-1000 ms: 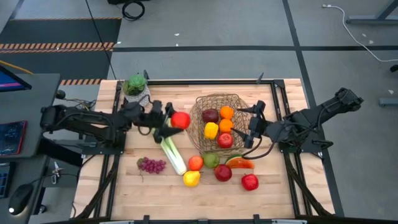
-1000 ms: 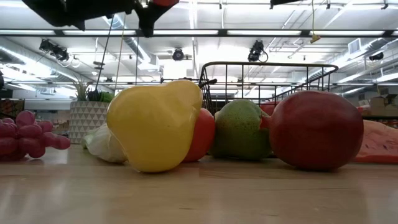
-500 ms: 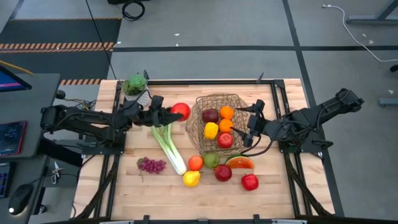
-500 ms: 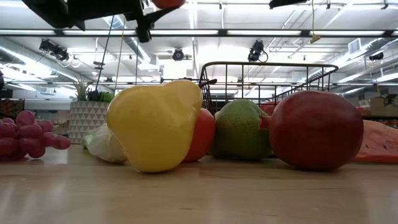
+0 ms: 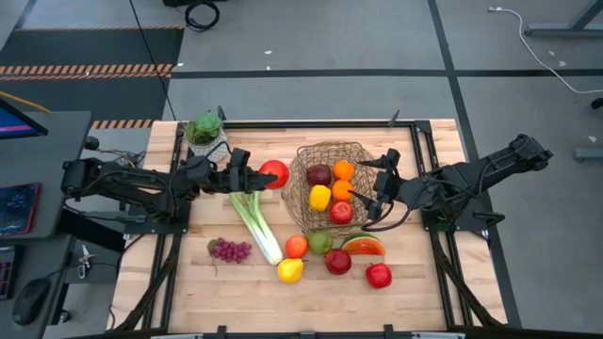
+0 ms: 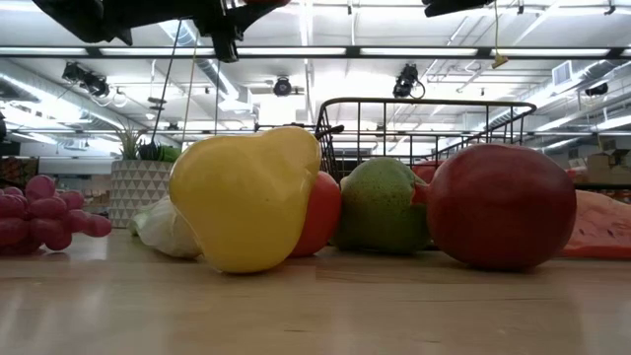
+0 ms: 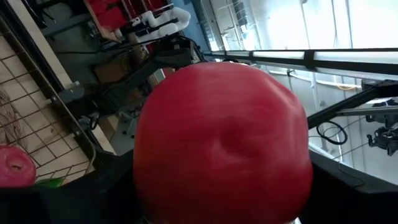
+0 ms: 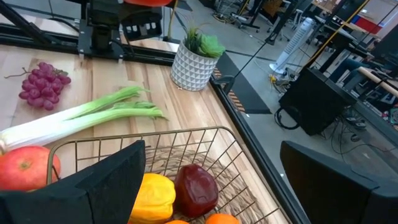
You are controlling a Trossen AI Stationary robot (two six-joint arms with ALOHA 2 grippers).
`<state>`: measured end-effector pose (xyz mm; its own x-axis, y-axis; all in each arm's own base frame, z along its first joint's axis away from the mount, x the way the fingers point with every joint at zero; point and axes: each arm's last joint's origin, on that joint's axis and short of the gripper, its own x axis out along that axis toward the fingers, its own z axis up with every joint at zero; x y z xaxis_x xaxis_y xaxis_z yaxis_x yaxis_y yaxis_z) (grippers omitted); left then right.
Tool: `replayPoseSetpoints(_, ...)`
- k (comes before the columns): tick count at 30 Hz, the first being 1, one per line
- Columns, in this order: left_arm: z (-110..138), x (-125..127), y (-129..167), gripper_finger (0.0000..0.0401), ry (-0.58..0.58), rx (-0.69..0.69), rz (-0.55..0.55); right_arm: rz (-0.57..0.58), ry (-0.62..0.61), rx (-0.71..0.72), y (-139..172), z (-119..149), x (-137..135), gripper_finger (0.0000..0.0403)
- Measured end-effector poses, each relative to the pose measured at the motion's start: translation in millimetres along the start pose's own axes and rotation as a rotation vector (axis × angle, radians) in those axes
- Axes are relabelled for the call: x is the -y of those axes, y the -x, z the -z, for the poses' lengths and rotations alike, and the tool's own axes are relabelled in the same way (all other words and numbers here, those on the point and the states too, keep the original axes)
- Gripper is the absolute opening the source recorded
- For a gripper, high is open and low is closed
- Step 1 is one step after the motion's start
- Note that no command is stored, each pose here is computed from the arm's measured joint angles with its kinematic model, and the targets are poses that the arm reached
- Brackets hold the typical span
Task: Build produce basket
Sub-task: Put the red apple into the brown wire basket
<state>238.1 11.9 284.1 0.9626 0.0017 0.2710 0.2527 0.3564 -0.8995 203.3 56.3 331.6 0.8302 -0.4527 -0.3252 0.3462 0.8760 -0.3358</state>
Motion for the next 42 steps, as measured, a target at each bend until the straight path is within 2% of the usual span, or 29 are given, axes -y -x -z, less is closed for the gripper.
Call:
replayPoseSetpoints(6,-0.1,0.0,0.0,0.0314,-0.009,0.000,0.000,0.000,0.000,0.000,0.0,0.0,0.0,0.0375)
replayPoseSetpoints(9,-0.9,-1.0,0.0,0.0314,-0.074,0.001,-0.008,-0.003,0.000,0.000,0.0,0.0,-0.1,0.0375)
replayPoseSetpoints(11,-0.9,-3.2,0.0,0.0314,-0.158,-0.006,-0.029,-0.016,0.000,0.000,0.0,0.0,-0.5,0.0375)
replayPoseSetpoints(16,2.0,-10.9,0.5,0.0314,-0.511,-0.062,-0.098,-0.024,0.000,-0.001,0.0,0.1,-0.7,0.0375)
replayPoseSetpoints(20,5.2,-19.4,2.0,0.0314,-0.921,-0.155,-0.153,-0.026,0.000,-0.001,0.0,0.1,-0.8,0.0375)
replayPoseSetpoints(23,6.4,-22.6,2.8,0.0314,-1.195,-0.210,-0.155,-0.026,0.000,-0.001,0.0,0.1,-0.8,0.0375)
replayPoseSetpoints(27,7.6,-20.9,2.4,0.0314,-1.487,-0.230,-0.113,-0.051,-0.004,-0.001,0.0,0.1,-1.5,0.0375)
replayPoseSetpoints(35,10.5,-19.1,2.1,0.0314,-1.818,-0.251,-0.068,-0.069,-0.004,-0.001,0.1,0.0,-2.0,0.0375)
replayPoseSetpoints(38,17.3,-16.4,1.8,0.0314,-1.975,-0.261,-0.050,-0.069,-0.004,-0.001,0.1,0.0,-2.0,0.0375)
replayPoseSetpoints(42,25.2,-4.4,-3.6,0.0314,-2.191,-0.267,-0.108,-0.075,-0.004,0.000,0.1,0.0,-2.2,0.0375)
